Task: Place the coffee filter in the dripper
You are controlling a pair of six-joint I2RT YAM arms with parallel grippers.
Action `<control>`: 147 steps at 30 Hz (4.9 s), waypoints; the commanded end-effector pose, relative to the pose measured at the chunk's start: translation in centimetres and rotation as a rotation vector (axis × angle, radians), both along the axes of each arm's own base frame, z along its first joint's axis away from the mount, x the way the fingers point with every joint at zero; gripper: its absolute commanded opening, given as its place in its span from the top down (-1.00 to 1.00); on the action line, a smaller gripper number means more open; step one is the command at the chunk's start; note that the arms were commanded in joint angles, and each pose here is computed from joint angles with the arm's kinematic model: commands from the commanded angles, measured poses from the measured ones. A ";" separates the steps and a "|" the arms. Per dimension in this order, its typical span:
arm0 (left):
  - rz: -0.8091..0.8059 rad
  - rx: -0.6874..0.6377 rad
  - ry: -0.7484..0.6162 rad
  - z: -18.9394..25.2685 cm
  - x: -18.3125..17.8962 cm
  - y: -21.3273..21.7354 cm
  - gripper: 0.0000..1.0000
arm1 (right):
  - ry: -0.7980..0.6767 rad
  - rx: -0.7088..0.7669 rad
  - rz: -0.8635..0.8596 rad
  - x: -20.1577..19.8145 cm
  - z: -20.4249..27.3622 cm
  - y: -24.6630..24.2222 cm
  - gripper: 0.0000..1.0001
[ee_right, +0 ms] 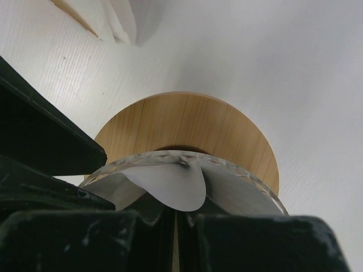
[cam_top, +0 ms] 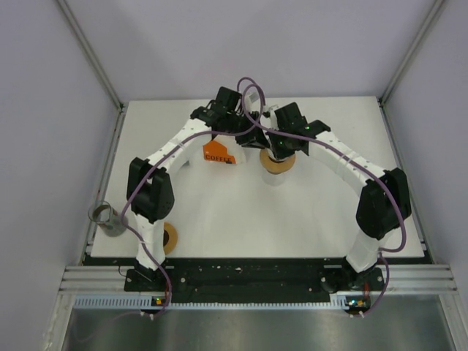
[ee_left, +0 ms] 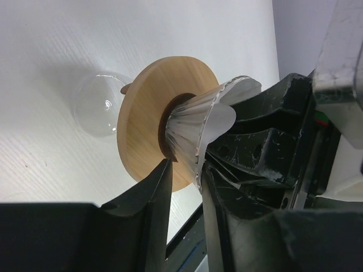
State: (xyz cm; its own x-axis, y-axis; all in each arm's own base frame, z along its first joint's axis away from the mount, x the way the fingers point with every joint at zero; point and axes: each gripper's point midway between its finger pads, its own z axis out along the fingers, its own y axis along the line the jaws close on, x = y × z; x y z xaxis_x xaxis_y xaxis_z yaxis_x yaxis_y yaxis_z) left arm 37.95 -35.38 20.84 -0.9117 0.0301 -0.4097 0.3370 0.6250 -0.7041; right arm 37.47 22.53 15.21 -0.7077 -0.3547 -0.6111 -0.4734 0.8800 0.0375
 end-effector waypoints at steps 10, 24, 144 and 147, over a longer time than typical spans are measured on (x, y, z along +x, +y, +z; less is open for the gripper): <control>-0.028 0.011 -0.056 0.0 -0.4 -0.2 0.62 | -0.088 0.062 0.021 0.2 4.6 -0.4 0.92; -0.020 0.014 -0.095 0.8 -0.2 0.1 0.62 | -0.210 0.129 0.022 0.7 9.7 -1.5 0.69; 0.338 0.437 -0.487 11.8 -0.5 31.8 -0.20 | -0.262 -0.861 0.232 3.1 -5.9 -4.4 1.00; 0.355 0.580 -0.433 10.5 -2.7 34.6 -0.23 | -0.318 -0.766 0.265 2.2 -4.0 -1.4 1.00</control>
State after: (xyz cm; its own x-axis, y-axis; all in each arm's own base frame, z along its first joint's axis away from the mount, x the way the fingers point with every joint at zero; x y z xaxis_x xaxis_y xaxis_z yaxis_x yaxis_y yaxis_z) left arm 38.58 -4.67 30.11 -0.6821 -0.0419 -0.7301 0.2540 0.9226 -0.2903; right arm 39.45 16.40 5.14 -0.4460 -0.8927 -0.0637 -0.6127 0.3564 -0.7054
